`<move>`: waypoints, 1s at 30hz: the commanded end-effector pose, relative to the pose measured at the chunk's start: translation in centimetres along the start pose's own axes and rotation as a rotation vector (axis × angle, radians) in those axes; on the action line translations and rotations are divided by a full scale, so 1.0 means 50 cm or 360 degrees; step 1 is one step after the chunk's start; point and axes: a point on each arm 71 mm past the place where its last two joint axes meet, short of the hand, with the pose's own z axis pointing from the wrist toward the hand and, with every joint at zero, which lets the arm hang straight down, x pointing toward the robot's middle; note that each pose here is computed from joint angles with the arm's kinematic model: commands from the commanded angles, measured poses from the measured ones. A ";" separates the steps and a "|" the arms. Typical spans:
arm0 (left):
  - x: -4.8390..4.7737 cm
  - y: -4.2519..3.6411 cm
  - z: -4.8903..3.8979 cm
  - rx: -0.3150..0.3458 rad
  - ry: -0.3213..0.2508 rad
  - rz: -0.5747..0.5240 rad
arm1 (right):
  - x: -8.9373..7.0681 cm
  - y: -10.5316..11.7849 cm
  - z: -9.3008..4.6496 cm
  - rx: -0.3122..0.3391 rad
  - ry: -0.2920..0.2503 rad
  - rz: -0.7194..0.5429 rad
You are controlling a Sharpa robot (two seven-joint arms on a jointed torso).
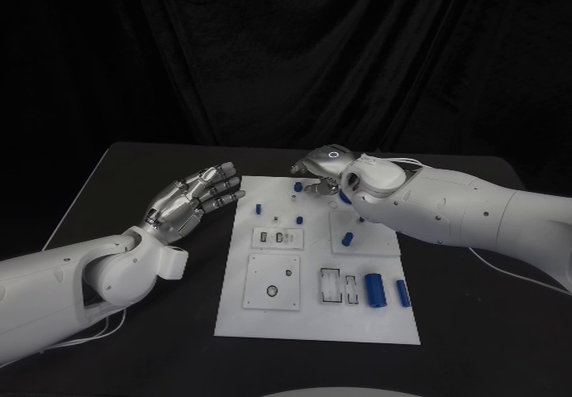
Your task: Assemble the parts on the task board
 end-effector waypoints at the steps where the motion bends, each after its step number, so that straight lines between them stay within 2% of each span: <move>1: 0.003 -0.004 -0.001 0.0021 0.0012 -0.0009 | -0.028 -0.014 -0.017 0.0023 -0.0106 0.0004; 6: 0.000 -0.007 -0.006 0.0023 0.0003 -0.0005 | -0.068 -0.044 -0.062 0.0039 -0.0119 0.0008; 9: -0.004 -0.009 -0.009 0.0022 -0.0009 0.0001 | -0.090 -0.068 -0.101 0.0051 -0.0078 0.0025; 12: -0.006 -0.010 -0.011 0.0023 -0.0014 0.0005 | -0.097 -0.084 -0.131 0.0068 -0.0049 0.0042; 19: -0.005 -0.009 -0.009 0.0024 -0.0007 0.0000 | -0.082 -0.124 -0.179 0.0139 0.0055 0.0074; 24: -0.003 -0.008 -0.008 0.0024 -0.0002 -0.0003 | -0.062 -0.143 -0.193 0.0193 0.0117 0.0104; 30: -0.004 -0.008 -0.008 0.0023 -0.0001 -0.0005 | -0.042 -0.153 -0.197 0.0243 0.0181 0.0114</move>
